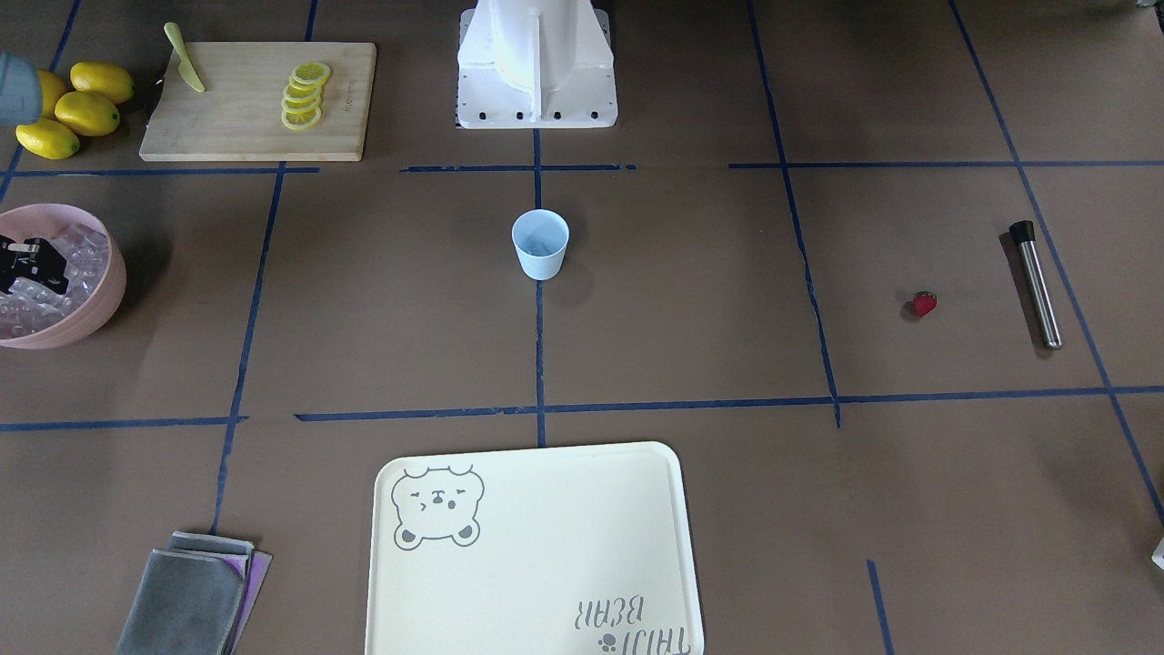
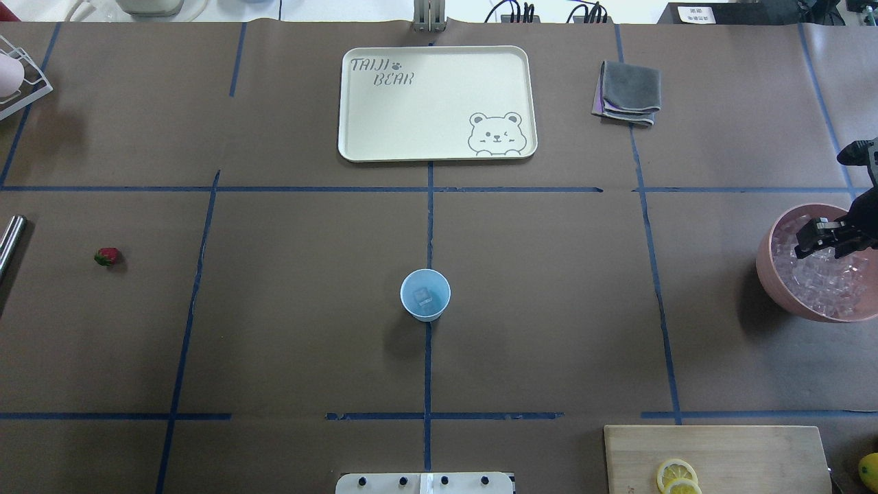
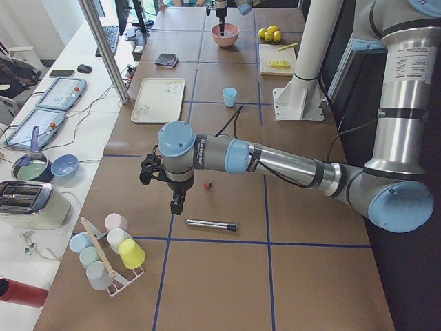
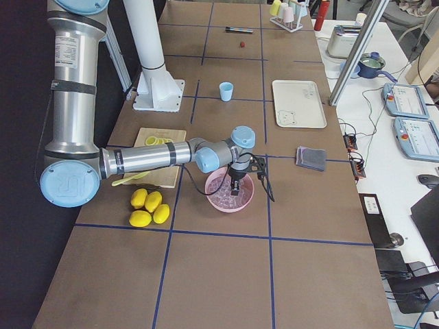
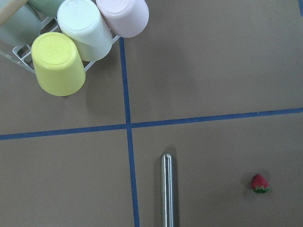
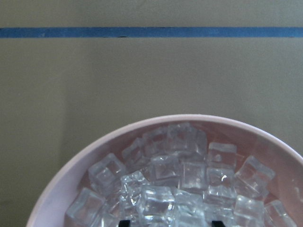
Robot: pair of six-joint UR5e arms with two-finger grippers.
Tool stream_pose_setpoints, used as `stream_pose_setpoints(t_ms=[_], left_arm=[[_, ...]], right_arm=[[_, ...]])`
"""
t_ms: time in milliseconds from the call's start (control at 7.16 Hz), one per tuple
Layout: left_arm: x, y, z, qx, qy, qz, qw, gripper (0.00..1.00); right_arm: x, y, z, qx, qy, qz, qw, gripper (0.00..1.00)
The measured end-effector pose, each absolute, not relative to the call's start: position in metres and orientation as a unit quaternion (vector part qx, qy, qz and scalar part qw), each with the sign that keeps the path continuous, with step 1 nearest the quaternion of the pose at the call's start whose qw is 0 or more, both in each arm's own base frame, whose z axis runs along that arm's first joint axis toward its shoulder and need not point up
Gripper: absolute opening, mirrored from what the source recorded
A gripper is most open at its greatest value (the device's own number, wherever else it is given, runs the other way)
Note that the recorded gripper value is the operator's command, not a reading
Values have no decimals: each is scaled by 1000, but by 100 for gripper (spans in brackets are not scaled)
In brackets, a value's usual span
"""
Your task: Mash ice and strawberries in cup
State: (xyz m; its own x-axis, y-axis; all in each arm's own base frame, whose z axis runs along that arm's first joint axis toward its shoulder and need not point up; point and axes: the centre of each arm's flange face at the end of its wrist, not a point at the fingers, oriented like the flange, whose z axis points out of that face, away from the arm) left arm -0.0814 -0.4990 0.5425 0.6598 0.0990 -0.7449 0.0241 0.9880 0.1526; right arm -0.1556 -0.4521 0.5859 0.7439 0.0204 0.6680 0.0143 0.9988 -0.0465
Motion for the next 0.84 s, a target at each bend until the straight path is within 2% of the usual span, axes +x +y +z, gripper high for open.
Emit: stream_pose_setpoints(t_ms=[838], left_arm=[[-81, -499, 542, 73, 412, 16, 908, 100]], right_arm=[[-154, -452, 589, -23, -352, 3, 936, 60]])
